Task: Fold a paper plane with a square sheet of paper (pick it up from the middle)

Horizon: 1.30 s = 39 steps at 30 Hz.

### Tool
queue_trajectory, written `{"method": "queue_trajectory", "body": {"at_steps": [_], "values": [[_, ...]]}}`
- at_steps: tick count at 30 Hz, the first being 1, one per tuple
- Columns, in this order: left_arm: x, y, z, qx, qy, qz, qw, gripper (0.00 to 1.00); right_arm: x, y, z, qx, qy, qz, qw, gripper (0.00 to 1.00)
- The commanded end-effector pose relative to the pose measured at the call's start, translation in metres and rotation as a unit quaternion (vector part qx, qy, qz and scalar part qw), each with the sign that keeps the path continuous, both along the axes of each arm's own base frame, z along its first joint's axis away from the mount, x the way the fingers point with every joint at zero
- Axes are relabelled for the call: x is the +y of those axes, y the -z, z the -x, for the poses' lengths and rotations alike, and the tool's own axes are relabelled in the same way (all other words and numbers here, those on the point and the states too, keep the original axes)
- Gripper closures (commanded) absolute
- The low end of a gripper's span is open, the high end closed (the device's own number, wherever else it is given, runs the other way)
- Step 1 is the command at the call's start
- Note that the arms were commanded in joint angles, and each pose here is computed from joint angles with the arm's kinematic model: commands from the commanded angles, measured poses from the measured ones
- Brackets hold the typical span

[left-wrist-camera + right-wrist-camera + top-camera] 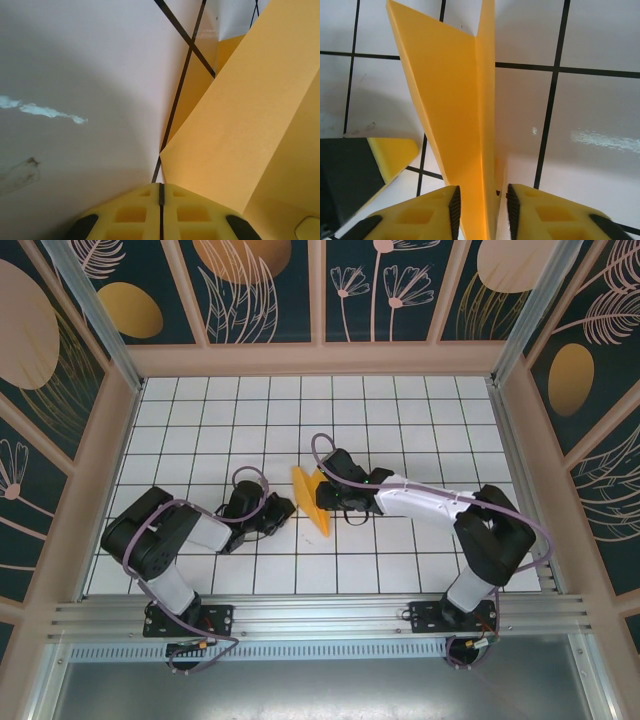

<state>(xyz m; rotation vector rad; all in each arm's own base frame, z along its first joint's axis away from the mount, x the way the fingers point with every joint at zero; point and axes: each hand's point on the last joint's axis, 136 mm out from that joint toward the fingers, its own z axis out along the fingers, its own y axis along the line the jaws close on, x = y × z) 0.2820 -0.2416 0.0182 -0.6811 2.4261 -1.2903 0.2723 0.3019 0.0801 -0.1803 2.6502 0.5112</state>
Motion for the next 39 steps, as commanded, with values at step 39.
{"method": "queue_trajectory", "body": {"at_steps": [39], "values": [[-0.031, 0.006, 0.006, 0.005, -0.002, 0.049, 0.999, 0.87, 0.041, 0.019, 0.01, 0.051, -0.07, -0.077, 0.993, 0.95]]}}
